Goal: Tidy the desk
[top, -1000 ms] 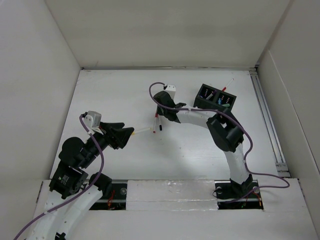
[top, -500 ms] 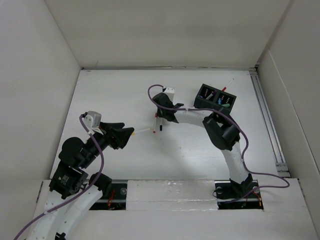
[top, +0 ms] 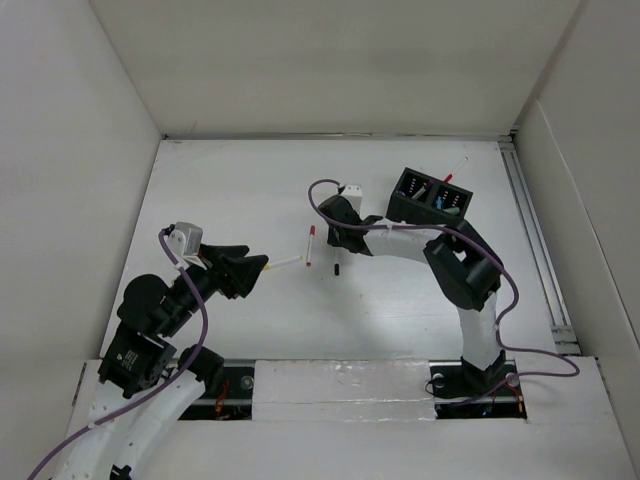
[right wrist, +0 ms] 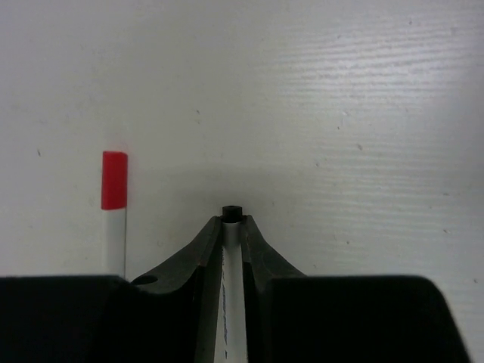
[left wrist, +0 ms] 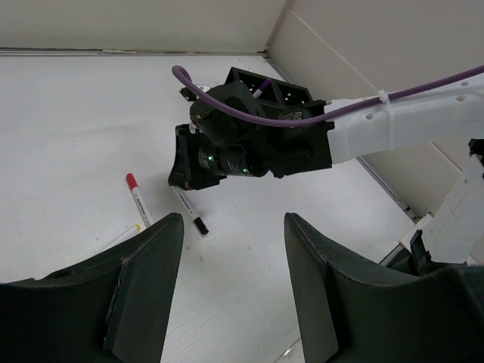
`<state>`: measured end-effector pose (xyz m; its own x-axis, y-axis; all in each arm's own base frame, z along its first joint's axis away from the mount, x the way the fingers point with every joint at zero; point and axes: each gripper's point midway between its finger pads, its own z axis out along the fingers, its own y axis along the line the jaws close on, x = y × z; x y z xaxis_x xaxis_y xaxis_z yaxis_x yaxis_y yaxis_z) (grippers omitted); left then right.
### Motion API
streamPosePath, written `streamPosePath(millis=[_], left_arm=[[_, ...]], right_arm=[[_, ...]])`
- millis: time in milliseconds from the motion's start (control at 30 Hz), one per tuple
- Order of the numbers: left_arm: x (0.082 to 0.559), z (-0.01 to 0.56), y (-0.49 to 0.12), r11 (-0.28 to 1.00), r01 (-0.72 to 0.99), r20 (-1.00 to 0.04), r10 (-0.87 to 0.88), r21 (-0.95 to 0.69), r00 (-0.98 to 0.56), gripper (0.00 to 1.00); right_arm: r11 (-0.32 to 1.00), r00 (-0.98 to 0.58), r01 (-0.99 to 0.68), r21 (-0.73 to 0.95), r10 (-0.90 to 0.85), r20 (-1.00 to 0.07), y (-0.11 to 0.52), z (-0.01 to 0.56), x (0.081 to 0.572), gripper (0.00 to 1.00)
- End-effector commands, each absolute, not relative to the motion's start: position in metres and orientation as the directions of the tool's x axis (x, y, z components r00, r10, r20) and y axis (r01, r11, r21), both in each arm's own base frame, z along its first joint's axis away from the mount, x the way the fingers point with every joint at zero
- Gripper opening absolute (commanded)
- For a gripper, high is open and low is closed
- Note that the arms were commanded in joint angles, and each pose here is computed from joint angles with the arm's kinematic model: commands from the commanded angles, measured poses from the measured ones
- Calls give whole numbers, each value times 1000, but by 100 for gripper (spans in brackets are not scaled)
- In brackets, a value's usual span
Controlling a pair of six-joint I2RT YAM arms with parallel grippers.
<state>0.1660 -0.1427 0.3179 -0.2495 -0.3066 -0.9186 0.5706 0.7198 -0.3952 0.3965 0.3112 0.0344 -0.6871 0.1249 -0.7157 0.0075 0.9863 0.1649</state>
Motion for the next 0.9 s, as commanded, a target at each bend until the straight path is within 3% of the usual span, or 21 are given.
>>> streamPosePath(millis=[0,33,67,533,867], left_arm=[[165,329,-143,709,596,-926,-318,-376,-205,52],[165,329,-143,710,597,-926,-317,-375,-204,52],[165,328,-143,711,596,-926,-317,-375,-204,52],[163,329,-144,704,606,-928,-314,-370,-202,52],[163,329,-145,702,609,-928,-312,-369,-202,52]], right_arm=[[990,-726,-32,137,71,-684,302,37,378,22],[991,-734,-41,130,59,-676,301,36,376,30],[992,-740,-42,120,50,-670,300,35,374,32],[994,-839,-98,51,-55,-542,291,11,362,34],[988,-877,-134,71,-85,-473,292,-1,362,18]])
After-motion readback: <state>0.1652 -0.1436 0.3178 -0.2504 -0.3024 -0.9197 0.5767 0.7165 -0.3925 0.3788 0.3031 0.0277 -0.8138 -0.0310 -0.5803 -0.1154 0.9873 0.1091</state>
